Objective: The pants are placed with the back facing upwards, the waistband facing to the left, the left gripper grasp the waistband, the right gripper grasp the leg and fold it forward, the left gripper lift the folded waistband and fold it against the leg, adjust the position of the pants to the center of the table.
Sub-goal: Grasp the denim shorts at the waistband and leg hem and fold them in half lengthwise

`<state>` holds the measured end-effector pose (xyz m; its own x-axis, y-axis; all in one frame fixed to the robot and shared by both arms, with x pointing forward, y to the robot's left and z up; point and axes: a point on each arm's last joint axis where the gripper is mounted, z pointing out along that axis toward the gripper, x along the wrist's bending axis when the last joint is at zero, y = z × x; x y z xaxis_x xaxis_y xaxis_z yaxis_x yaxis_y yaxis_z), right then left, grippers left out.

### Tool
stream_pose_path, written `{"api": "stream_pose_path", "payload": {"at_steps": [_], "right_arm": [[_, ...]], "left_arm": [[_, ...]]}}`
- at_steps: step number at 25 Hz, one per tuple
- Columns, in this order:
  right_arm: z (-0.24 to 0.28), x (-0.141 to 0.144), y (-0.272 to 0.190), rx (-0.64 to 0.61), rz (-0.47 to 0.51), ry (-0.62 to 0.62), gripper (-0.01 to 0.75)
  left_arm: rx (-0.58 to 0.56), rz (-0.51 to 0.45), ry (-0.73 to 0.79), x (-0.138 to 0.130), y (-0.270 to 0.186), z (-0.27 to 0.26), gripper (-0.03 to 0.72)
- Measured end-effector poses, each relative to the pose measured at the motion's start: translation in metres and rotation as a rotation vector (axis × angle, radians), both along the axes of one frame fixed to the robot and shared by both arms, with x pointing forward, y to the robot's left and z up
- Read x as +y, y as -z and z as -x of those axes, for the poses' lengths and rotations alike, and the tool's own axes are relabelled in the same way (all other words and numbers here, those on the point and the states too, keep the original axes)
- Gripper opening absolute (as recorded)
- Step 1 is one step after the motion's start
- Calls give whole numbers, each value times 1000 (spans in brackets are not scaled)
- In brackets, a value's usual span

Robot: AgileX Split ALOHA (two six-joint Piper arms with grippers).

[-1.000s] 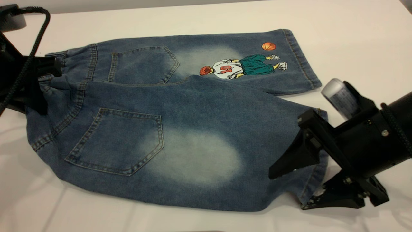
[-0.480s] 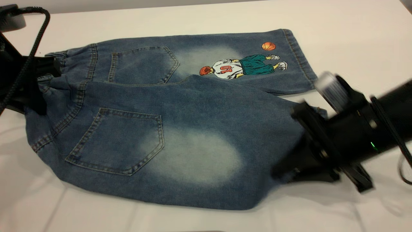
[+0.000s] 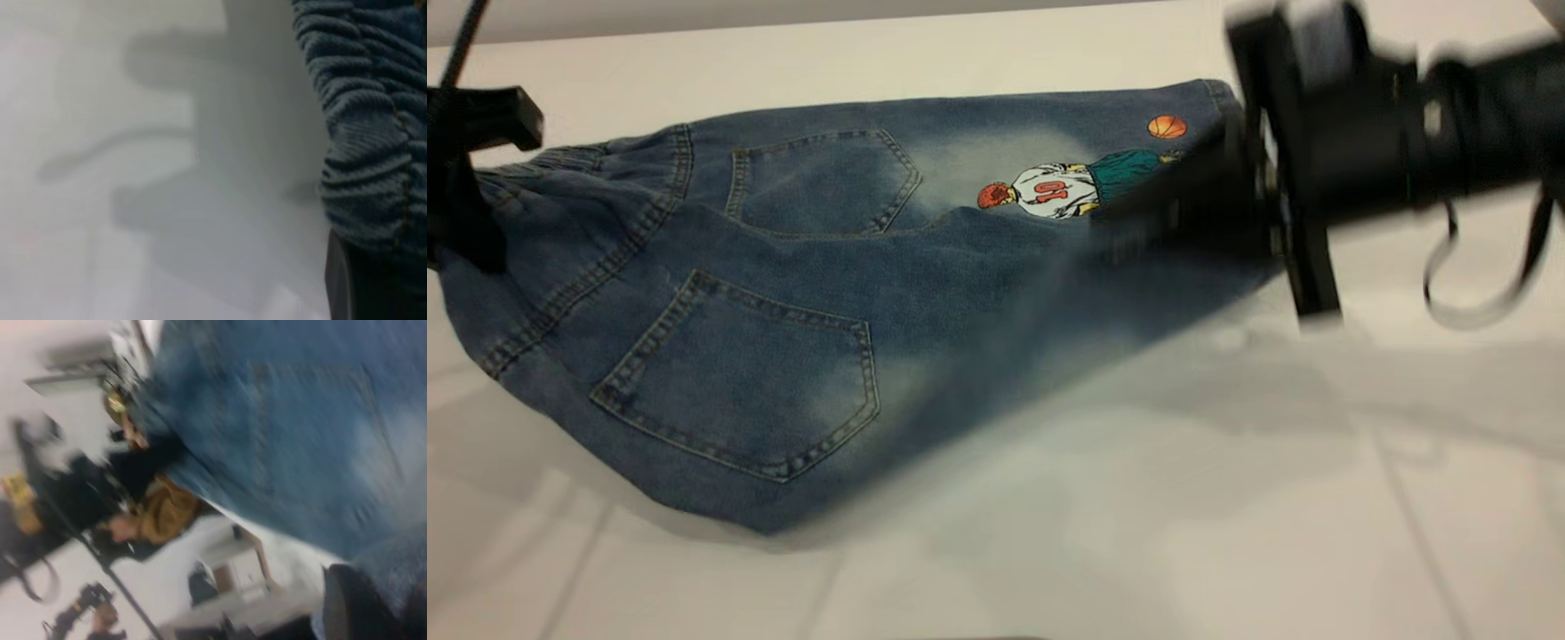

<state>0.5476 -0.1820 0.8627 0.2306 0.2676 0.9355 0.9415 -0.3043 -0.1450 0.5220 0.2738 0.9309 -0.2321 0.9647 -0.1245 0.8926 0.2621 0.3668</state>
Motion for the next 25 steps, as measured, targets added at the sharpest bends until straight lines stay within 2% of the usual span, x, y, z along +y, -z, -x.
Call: {"api": "stream_pose_path", "payload": {"at_steps": [7,11,14,17,21,25], "right_arm": [[-44,4,-30,-14,-64,44,38],[-68,-1,-39,0,-32,121,38],[-85,-9,-33,44,4,206,38],[-100,-18,-17,112,18,275,38],[-115,-25,5,203,17,345,38],[-131,-29,17,242,11,391,38]], "left_arm": [[-16,54,-76,-1,-21,-18,89],[7,125,-218,19,-16,-32,89],[56,193,-342,41,0,-41,89],[78,255,-397,51,13,-54,89],[51,365,-436,50,19,-79,89],[9,473,-464,46,25,-109,89]]}}
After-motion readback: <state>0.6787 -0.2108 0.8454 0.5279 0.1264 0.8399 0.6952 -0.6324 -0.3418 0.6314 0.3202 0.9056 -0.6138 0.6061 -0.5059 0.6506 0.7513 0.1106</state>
